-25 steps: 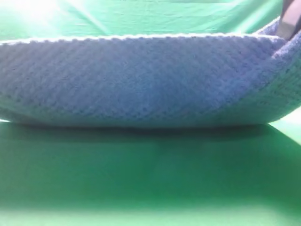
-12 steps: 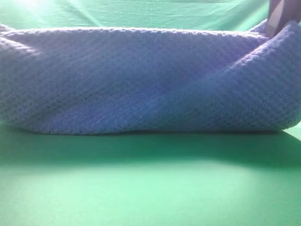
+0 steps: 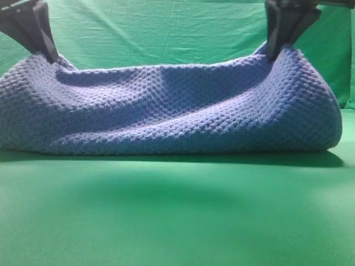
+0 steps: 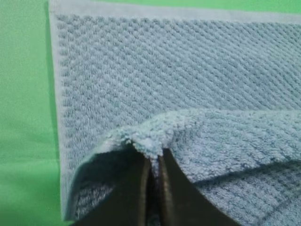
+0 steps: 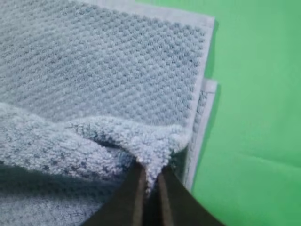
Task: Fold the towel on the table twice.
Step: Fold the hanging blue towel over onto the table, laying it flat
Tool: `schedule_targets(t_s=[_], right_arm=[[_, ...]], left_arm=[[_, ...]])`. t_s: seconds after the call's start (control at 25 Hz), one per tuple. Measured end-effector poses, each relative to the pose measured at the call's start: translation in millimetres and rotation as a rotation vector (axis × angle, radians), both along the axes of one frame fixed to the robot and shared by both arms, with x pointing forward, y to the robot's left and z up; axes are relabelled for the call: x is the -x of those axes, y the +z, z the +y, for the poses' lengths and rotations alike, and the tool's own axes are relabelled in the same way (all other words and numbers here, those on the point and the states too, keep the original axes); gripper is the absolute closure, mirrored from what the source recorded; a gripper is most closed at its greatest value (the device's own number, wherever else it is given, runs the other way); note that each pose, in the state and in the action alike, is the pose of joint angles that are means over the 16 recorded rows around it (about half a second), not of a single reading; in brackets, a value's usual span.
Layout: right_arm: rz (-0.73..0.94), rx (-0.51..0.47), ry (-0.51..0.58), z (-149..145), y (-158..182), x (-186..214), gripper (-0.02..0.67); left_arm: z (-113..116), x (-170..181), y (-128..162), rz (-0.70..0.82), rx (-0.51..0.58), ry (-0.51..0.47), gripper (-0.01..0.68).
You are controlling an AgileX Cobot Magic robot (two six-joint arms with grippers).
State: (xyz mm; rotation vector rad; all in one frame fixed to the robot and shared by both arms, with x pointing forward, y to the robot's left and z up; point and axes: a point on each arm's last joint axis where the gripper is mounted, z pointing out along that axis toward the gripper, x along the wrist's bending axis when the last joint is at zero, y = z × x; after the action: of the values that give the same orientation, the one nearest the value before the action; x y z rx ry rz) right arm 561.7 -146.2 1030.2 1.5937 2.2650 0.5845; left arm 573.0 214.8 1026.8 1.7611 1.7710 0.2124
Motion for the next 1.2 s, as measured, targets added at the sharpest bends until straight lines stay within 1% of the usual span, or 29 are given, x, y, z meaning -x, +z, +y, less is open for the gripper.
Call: schedule_targets(t_s=[0.16,0.36,0.68,0.8,0.92,1.0,1.08,1.2], right_arm=[[-0.012,0.013,0.0,6,-10,-25,0.649],[-0.028,0.02,-0.008,7,-25,-51,0.649],[-0.057,0.013,-0.013,6,-49,-76,0.649],[-0.073,0.008,-0.006,7,-55,-80,0.634],[-0.09,0.003,0.003,9,-60,-84,0.579],[-0.099,0.0,0.008,9,-62,-85,0.514],[-0.108,-0.002,0.012,10,-63,-86,0.435],[-0.119,-0.002,0.016,10,-59,-87,0.315]], left_arm=[[-3,-25,-7,-0.016,-0.024,-0.002,0.673],[-6,-48,-18,-0.041,-0.051,0.001,0.673],[-6,-69,-42,-0.074,-0.079,0.016,0.673],[-6,-73,-49,-0.086,-0.086,0.02,0.666],[-6,-76,-55,-0.096,-0.094,0.02,0.649],[-6,-78,-57,-0.103,-0.1,0.016,0.617],[-6,-79,-59,-0.109,-0.106,0.011,0.565],[-6,-79,-57,-0.117,-0.114,-0.001,0.456]])
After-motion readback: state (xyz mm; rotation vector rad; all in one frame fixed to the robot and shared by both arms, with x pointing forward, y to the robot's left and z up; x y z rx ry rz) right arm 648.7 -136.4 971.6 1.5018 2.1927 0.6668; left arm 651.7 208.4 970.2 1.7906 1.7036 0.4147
